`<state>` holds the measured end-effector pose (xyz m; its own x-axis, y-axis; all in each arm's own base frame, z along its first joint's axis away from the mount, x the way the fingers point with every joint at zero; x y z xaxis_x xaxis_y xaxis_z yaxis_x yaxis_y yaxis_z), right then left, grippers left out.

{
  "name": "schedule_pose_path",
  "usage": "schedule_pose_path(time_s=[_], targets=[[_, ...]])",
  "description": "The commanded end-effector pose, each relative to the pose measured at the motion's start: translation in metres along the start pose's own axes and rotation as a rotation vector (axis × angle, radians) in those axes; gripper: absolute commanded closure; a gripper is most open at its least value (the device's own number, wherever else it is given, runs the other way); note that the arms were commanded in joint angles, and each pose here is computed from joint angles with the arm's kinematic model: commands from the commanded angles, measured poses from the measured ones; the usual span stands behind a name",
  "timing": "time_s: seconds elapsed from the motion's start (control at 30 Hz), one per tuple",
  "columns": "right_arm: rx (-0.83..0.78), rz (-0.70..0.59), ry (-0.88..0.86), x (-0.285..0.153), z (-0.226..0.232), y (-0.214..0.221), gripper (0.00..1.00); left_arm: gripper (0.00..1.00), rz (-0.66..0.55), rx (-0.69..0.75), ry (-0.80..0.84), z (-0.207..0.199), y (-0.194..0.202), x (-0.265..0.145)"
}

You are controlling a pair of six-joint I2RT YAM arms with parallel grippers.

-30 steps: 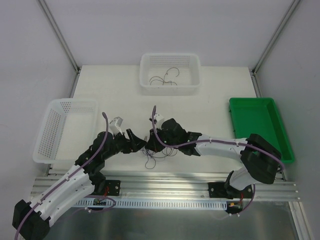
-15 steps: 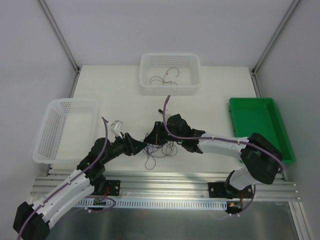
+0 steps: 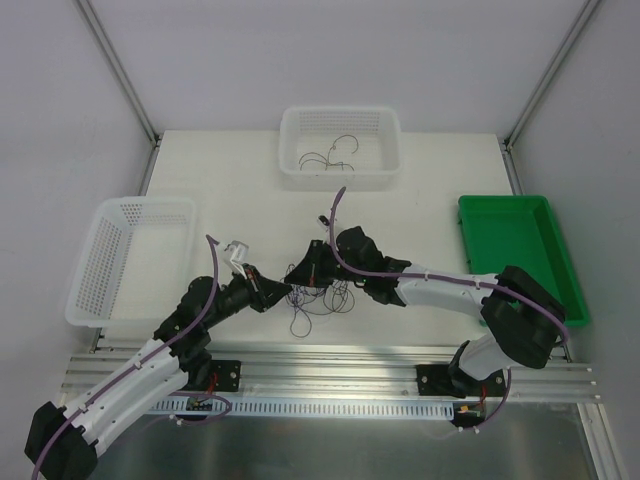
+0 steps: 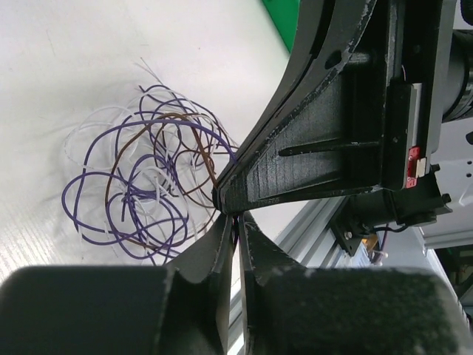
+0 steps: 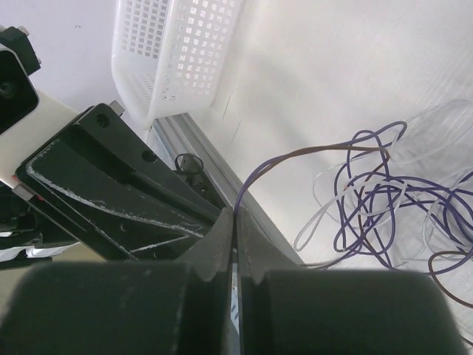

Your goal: Untangle the cables

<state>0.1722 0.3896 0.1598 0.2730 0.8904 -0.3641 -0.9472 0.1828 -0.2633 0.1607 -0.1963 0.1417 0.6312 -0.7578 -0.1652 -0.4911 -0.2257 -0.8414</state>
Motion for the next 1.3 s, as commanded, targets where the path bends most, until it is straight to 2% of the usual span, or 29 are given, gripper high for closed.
schedule_pose_path(time_s=[0.0, 0.1, 0.57, 0.73, 0.77, 0.8, 0.83, 0.87, 0.9, 0.93, 1.03, 1.13, 1.27], targets=[[-0.008, -0.024, -0.102, -0.009, 0.03, -0.009, 0.99, 0.97, -0.046, 0.046, 0.056, -0.011, -0.011, 0.0], [-0.017, -0.027, -0.073, -0.013, 0.021, -0.011, 0.99, 1.0, -0.052, 0.04, 0.028, -0.008, -0.012, -0.002], [-0.172, -0.054, 0.166, -0.045, -0.025, -0.024, 0.98, 1.0, -0.062, 0.027, -0.036, 0.0, -0.015, -0.006], [-0.232, -0.084, 0.202, -0.059, -0.028, -0.032, 0.99, 1.0, -0.063, 0.037, -0.062, 0.003, -0.018, -0.007], [-0.235, -0.092, 0.25, -0.067, -0.036, -0.035, 0.99, 1.0, -0.04, 0.032, -0.092, 0.007, -0.014, -0.008], [-0.24, -0.109, 0.291, -0.074, -0.042, -0.038, 0.99, 1.0, -0.067, 0.035, -0.15, 0.012, -0.025, -0.01], [-0.278, -0.194, 0.344, -0.09, -0.044, -0.055, 0.99, 1.0, -0.063, 0.038, -0.195, 0.017, -0.029, -0.011], [-0.282, -0.215, 0.449, -0.105, -0.06, -0.058, 0.99, 1.0, 0.003, 0.036, -0.259, 0.026, -0.019, -0.017], [-0.299, -0.259, 0.507, -0.118, -0.065, -0.065, 0.99, 1.0, -0.048, 0.065, -0.336, 0.029, -0.044, -0.023], [-0.329, -0.361, 0.588, -0.142, -0.071, -0.083, 0.99, 1.0, -0.028, 0.078, -0.383, 0.033, -0.047, -0.026], [-0.327, -0.456, 0.769, -0.188, -0.094, -0.097, 0.99, 1.0, -0.031, 0.138, -0.526, 0.036, -0.082, -0.043], [-0.326, -0.491, 0.844, -0.216, -0.101, -0.1, 0.99, 1.0, -0.052, 0.205, -0.598, 0.027, -0.122, -0.057], [-0.288, -0.483, 0.92, -0.231, -0.119, -0.094, 0.99, 1.0, -0.12, 0.288, -0.675, 0.015, -0.171, -0.077]])
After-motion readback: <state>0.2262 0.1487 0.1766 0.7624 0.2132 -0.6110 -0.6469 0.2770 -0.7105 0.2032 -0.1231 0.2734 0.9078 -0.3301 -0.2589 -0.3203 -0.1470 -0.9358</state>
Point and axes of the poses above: each gripper's point midway between its finger pads, its own x axis out along the fingers, its own z axis along the line the jaws close on, y = z × x, the point moved 2 cm from there along -x, back along the fingers, and after that the axes turned 12 degrees about x, right-handed, at the moved point
